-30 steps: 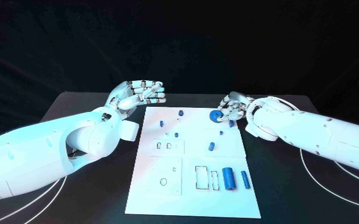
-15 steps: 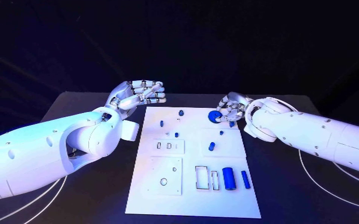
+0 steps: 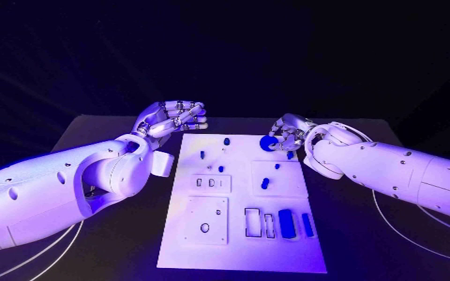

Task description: Assemble the parts on the task board

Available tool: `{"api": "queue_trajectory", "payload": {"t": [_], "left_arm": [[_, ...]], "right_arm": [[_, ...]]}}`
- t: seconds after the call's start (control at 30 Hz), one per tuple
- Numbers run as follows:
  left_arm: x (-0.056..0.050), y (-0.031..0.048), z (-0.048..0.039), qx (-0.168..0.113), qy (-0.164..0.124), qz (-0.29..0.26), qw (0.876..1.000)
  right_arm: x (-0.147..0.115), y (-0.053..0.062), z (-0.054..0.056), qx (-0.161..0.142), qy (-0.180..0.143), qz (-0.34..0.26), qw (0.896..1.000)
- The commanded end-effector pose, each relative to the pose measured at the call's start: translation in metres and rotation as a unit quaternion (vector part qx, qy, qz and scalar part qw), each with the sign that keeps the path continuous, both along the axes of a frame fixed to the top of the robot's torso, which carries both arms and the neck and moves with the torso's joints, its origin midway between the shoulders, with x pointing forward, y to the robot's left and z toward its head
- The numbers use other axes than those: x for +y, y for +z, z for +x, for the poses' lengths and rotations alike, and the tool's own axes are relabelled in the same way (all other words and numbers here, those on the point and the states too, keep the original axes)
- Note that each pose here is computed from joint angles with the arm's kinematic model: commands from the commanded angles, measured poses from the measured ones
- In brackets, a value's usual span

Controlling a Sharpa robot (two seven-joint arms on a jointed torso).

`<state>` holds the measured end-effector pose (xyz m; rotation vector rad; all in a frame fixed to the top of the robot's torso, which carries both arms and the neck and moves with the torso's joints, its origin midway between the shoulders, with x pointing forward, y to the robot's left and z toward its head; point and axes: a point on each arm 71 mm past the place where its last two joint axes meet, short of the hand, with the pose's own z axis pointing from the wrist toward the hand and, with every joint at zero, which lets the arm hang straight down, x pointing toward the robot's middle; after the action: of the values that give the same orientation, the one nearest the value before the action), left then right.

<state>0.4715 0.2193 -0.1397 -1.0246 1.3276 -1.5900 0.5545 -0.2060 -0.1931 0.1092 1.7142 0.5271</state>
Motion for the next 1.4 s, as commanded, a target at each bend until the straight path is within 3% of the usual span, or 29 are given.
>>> {"api": "queue_trajectory", "payload": {"t": [0.03,1.1,1.4], "left_arm": [[-0.002,0.0012,-0.0005,-0.001,-0.01,-0.005,1.0],[-0.002,0.001,-0.0004,0.001,-0.01,-0.005,1.0],[-0.002,0.0009,-0.0004,0.001,-0.01,-0.005,1.0]], "right_arm": [[0.003,0.001,-0.001,-0.016,0.011,-0.018,1.0],[0.011,-0.012,0.001,0.024,0.016,-0.045,0.999],[0.012,-0.011,0.0,0.014,0.017,-0.037,0.999]]}}
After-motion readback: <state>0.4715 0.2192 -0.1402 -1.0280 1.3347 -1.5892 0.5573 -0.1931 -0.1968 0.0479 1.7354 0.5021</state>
